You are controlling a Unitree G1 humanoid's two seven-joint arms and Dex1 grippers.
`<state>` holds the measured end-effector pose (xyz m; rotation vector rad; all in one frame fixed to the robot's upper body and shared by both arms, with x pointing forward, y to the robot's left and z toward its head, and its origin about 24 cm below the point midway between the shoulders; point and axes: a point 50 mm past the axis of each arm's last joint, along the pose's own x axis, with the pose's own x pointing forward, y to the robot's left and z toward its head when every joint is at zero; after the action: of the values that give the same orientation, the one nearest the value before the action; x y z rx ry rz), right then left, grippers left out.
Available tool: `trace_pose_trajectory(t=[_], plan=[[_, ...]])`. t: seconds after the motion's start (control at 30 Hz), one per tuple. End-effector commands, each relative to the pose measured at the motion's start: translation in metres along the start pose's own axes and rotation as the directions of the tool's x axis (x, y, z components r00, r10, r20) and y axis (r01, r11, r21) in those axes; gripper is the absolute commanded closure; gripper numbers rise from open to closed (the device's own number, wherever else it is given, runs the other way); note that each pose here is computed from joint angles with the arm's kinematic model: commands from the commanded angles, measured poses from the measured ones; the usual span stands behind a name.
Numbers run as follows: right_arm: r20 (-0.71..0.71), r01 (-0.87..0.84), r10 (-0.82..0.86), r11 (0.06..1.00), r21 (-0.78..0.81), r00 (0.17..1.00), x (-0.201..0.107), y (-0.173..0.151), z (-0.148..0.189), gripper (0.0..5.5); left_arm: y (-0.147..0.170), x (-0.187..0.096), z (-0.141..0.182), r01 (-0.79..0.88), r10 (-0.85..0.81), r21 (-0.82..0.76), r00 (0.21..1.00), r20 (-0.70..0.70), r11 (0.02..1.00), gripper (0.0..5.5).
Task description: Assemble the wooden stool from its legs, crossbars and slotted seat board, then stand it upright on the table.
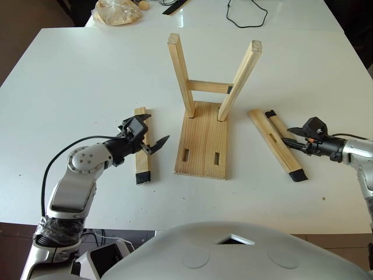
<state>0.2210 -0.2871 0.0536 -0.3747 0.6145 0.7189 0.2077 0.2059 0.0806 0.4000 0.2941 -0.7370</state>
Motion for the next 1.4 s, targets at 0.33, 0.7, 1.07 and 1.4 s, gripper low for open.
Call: trace_pose_trajectory(t=[0.33, 0.7, 1.07, 1.4], plan=[[-0.008, 0.03, -0.03, 0.999, 0.039, 1.0, 0.002, -0.002, -0.006, 3.29, -0.003, 0.001, -0.004, -0.013, 0.013, 0.013, 1.0, -0.024, 1.0, 0.94], [-0.044, 0.09, -0.088, 0.994, 0.053, 0.995, -0.001, -0.009, -0.018, 3.29, -0.003, 0.0, -0.003, -0.015, 0.015, 0.01, 1.0, -0.024, 1.0, 0.94], [0.04, 0.068, -0.072, 0.993, 0.095, 0.997, -0.003, -0.007, -0.013, 3.29, -0.002, 0.0, -0.002, -0.009, 0.009, 0.012, 1.0, -0.022, 1.0, 0.94], [0.056, 0.113, -0.118, 0.991, 0.077, 0.991, -0.011, -0.021, -0.009, 2.35, 0.001, 0.002, -0.001, -0.005, 0.006, 0.02, 1.0, -0.018, 1.0, 0.94]])
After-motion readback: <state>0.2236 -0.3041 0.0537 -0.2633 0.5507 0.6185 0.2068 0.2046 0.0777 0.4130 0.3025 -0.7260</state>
